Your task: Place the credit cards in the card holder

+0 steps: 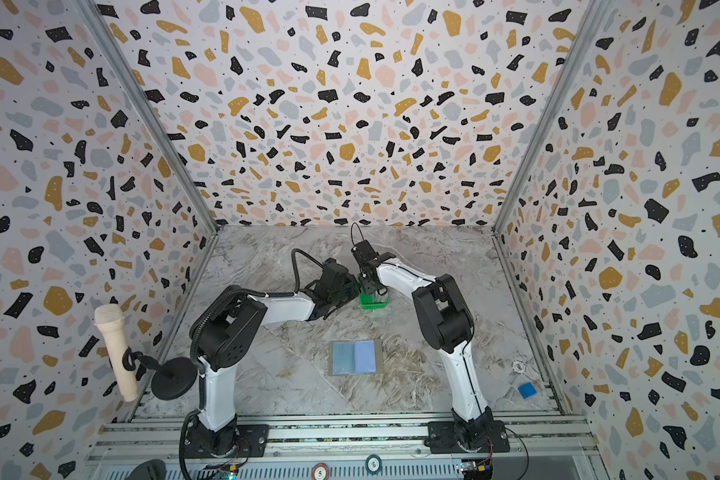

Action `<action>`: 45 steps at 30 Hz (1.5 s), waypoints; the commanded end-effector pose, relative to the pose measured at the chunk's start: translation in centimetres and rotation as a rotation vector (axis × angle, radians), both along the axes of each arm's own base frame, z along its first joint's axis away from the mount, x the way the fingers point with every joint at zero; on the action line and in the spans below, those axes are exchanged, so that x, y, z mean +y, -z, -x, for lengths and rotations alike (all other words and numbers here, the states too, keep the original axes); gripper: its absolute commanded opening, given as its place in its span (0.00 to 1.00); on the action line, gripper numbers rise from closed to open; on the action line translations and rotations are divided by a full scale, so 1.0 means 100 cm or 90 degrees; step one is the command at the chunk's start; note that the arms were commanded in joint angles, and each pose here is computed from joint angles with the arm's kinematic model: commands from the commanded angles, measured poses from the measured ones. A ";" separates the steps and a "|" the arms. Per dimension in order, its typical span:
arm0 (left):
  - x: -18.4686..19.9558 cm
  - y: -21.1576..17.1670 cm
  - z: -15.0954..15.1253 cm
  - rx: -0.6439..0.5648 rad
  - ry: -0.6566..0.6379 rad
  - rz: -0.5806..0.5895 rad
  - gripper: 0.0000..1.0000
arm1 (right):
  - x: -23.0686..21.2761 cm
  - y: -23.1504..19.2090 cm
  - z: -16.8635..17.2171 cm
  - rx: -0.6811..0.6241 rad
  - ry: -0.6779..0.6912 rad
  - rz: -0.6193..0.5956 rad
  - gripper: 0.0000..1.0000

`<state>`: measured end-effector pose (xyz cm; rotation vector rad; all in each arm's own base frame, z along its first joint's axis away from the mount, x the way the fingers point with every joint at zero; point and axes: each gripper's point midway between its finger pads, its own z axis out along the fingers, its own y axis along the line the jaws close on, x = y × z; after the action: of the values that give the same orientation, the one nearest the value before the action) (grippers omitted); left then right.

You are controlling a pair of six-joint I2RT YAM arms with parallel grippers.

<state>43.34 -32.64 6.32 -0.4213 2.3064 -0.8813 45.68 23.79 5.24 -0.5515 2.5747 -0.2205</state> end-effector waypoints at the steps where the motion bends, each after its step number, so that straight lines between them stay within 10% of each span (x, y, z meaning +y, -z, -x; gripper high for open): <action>1: -0.006 -0.014 -0.007 -0.026 -0.003 0.023 0.00 | -0.005 -0.050 -0.008 -0.055 0.013 -0.005 0.72; 45: -0.010 -0.005 -0.007 -0.009 0.000 0.035 0.00 | 0.000 -0.056 -0.008 -0.062 0.003 0.020 0.37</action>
<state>43.24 -33.17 6.15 -0.4336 2.3076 -0.9189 46.07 24.32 7.77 -0.5582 2.5246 -0.2586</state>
